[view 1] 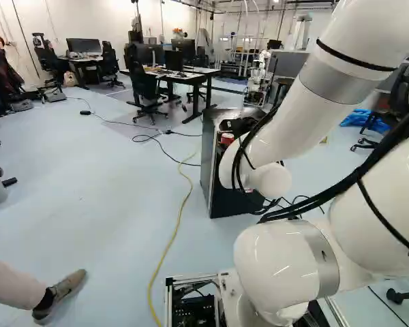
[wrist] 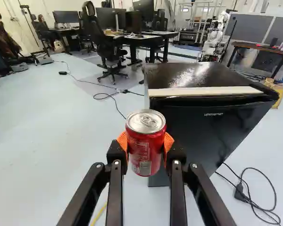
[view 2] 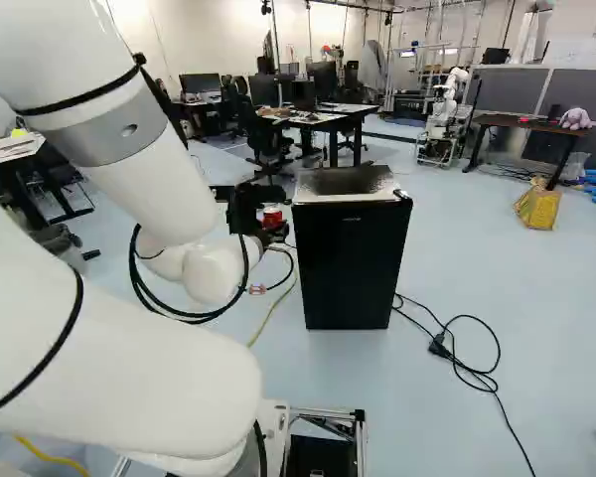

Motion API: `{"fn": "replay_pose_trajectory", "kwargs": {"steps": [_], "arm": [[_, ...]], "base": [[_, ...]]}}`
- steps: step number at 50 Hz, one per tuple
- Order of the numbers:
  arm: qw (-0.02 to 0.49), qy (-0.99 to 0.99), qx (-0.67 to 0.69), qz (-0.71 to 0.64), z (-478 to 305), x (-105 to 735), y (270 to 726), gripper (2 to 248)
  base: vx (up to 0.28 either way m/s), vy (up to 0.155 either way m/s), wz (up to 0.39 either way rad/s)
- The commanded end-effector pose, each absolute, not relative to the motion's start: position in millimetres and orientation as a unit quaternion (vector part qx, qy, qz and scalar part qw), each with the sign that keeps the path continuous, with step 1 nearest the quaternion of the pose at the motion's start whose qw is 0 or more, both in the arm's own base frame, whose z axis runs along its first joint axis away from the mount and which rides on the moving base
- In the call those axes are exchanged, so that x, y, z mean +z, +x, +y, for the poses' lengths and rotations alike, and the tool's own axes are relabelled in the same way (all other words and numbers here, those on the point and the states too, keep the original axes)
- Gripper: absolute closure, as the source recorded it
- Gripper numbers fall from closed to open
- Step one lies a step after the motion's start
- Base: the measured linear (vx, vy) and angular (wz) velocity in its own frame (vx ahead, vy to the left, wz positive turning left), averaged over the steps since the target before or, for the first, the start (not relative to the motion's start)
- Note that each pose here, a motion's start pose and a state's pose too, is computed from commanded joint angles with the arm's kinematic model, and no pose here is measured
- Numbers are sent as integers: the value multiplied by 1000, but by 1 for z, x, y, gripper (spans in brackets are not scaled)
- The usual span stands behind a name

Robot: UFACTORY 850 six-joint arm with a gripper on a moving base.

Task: Grab a drink from the fridge

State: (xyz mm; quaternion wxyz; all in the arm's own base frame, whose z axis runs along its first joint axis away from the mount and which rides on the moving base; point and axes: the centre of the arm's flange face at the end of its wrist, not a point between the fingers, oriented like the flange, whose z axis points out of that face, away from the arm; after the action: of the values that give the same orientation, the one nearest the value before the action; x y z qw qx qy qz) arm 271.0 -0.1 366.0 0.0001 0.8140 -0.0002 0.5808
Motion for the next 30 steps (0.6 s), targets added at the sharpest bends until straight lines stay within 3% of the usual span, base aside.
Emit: {"fn": "replay_pose_trajectory", "kwargs": {"steps": [30], "arm": [[0, 814, 581, 0, 0, 366, 270, 158]], "base": [[0, 0, 0]]}}
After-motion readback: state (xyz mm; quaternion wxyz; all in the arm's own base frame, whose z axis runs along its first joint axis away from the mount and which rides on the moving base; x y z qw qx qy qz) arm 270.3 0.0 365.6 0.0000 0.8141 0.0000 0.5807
